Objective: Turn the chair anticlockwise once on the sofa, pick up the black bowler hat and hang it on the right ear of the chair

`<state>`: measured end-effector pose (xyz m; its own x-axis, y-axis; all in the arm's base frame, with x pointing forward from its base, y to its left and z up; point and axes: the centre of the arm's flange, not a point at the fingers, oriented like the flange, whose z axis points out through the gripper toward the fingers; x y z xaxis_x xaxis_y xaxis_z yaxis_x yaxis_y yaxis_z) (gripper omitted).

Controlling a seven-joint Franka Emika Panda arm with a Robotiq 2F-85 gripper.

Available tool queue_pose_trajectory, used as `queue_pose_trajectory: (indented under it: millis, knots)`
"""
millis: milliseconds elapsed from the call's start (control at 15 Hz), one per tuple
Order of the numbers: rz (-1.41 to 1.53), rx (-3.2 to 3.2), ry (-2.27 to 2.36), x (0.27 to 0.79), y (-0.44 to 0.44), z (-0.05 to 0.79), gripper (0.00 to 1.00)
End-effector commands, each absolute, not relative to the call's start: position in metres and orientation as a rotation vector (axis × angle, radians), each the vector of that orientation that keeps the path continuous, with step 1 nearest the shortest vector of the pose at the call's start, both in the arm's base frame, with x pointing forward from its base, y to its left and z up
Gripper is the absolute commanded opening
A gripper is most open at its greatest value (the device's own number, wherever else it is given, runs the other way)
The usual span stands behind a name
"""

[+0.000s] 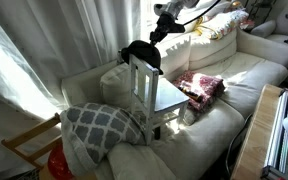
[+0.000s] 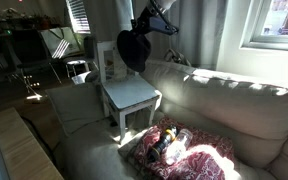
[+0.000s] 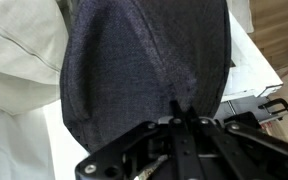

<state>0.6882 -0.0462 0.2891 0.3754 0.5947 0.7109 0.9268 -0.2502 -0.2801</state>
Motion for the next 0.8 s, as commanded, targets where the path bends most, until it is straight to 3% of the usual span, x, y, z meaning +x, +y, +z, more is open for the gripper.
queue_pose_trajectory:
  millis: [0, 267, 333, 400, 733]
  knots:
    - [-0.589, -1.921, -1.364, 0.6860, -0.0339, 0.2852, 0.02]
    - [-0.567, -1.911, -1.379, 0.6906, -0.0256, 0.2825, 0.02]
    - [-0.568, -1.914, -1.377, 0.6914, -0.0245, 0.2822, 0.32]
    - [-0.565, -1.914, -1.376, 0.6919, -0.0242, 0.2816, 0.32]
    - [-0.545, -1.908, -1.380, 0.6927, -0.0250, 0.2801, 0.68]
